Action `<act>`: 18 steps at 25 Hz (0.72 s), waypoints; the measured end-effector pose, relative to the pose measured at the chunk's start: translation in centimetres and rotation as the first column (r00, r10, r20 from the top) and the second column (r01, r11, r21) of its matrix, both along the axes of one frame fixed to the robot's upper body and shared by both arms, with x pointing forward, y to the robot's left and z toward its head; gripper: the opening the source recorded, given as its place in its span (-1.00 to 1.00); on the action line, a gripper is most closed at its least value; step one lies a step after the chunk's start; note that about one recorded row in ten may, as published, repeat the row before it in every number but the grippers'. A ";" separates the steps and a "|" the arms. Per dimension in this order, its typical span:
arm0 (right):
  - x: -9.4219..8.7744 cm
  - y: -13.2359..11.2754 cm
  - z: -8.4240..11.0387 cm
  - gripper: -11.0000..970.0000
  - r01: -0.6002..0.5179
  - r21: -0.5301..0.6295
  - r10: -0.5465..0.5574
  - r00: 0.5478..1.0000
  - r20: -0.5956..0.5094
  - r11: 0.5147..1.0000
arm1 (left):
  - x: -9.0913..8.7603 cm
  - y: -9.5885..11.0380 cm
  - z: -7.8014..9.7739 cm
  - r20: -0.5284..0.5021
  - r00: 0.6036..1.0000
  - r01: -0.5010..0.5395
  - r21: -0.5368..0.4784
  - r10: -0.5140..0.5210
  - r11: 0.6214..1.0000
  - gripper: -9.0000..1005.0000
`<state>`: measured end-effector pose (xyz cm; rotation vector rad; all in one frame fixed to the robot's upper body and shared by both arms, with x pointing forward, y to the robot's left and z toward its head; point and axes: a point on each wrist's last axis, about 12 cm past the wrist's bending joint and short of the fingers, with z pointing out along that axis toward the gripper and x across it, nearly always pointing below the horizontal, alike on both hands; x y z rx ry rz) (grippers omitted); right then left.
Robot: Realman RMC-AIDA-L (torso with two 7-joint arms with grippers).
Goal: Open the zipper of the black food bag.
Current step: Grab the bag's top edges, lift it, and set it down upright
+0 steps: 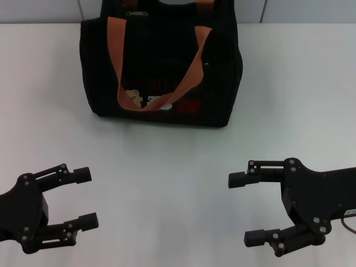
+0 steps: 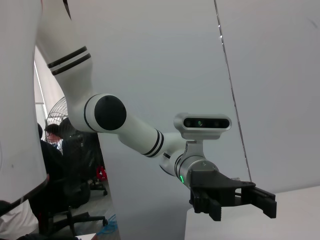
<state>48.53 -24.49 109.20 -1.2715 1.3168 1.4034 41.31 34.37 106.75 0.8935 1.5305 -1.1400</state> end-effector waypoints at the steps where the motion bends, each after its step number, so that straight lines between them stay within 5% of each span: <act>1: 0.0 0.0 0.0 0.73 0.000 0.000 0.000 1.000 0.000 1.000 | 0.0 0.0 0.0 0.001 1.000 -0.001 0.000 0.001 1.000 0.64; 11: 0.1 0.1 0.1 0.73 -0.003 -0.001 0.003 1.000 0.005 1.000 | 0.6 -0.1 0.1 0.015 0.999 -0.029 -0.001 0.029 1.000 0.64; 18: 0.2 -0.3 -0.2 0.73 0.043 -0.008 -0.043 0.999 0.005 0.999 | 3.6 -1.1 -1.1 0.080 0.963 -0.257 0.009 0.256 0.966 0.63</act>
